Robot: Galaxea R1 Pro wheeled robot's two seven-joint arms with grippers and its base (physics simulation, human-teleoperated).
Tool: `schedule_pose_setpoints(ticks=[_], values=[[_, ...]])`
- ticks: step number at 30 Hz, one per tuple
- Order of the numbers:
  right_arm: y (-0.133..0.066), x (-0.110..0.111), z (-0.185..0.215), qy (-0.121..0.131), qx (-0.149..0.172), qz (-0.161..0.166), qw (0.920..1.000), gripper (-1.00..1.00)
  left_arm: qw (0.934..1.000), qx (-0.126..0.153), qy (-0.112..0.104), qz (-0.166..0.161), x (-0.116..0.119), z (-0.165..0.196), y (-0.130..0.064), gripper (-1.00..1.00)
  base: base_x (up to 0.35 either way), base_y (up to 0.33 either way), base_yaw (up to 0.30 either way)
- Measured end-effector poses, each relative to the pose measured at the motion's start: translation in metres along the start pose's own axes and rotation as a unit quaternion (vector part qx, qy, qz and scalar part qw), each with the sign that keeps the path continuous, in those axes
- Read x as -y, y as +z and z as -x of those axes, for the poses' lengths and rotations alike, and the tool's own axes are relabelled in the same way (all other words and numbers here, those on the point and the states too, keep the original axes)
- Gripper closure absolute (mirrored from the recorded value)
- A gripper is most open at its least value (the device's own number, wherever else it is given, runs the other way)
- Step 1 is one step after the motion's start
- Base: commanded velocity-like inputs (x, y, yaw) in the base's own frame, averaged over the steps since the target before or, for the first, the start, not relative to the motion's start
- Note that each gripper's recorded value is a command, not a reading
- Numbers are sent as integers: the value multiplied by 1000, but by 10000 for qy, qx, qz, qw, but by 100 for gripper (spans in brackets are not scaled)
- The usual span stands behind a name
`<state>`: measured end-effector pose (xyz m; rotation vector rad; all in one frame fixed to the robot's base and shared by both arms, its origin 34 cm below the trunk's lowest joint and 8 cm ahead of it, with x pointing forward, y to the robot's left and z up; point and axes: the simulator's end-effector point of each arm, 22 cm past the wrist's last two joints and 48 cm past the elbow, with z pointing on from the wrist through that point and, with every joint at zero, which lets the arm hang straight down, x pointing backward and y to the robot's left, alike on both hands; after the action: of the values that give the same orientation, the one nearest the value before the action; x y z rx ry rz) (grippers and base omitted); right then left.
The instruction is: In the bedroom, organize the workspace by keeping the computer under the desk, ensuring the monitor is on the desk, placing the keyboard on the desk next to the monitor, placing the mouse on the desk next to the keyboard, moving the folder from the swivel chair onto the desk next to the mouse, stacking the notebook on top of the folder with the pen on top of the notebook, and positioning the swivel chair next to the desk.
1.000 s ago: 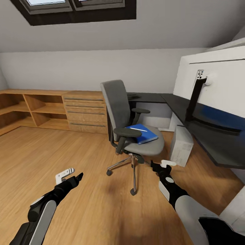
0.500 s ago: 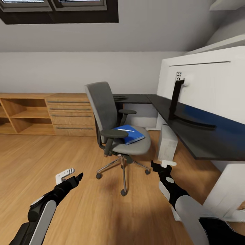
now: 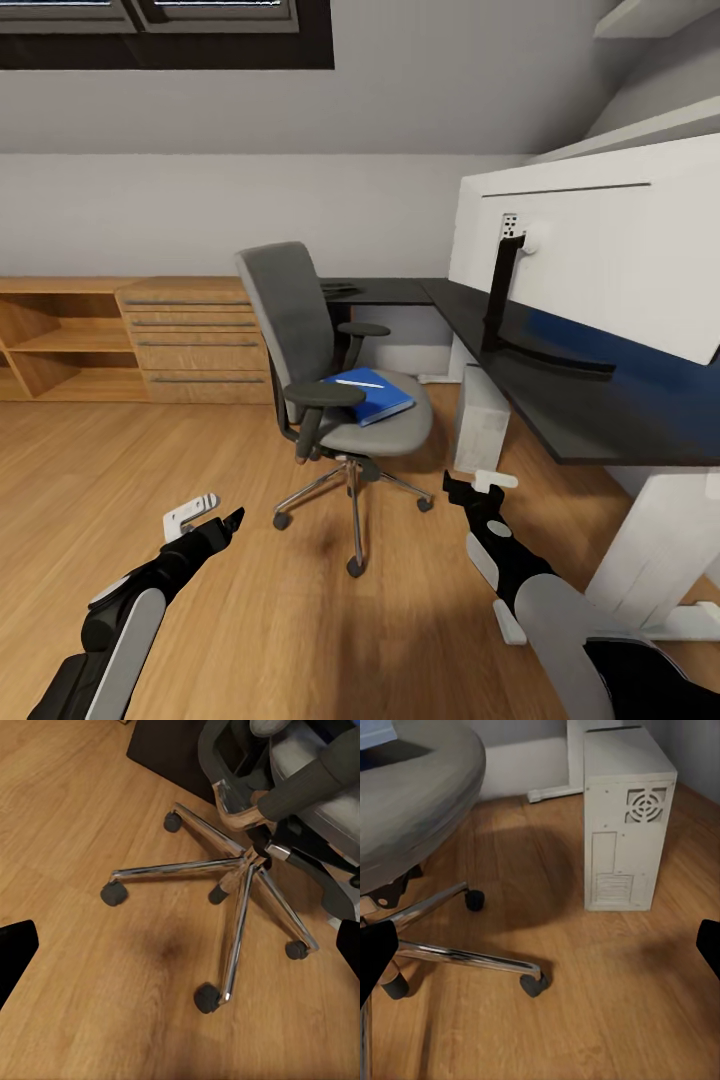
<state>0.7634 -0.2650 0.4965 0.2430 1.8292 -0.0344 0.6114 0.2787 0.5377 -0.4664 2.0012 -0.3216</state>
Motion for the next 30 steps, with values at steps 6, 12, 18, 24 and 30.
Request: schedule_pose_setpoints(ticks=[6,12,18,24,30], values=[[0,0,0,0,4,1,10000,-100,10000,-1,-5,-3,0,0,0,-100,0,0,0],[0,0,1,1,19,4,10000,-100,10000,-2,-8,-5,0,0,0,-100,0,0,0],[0,0,13,45,295,-2,9996,-100,10000,-2,-9,-6,0,0,0,-100,0,0,0],[0,1,5,124,98,-39,9999,-100,10000,-1,-7,-4,0,0,0,-100,0,0,0],[2,0,-8,266,-360,-58,9990,-100,10000,-1,-7,-4,0,0,0,-100,0,0,0]])
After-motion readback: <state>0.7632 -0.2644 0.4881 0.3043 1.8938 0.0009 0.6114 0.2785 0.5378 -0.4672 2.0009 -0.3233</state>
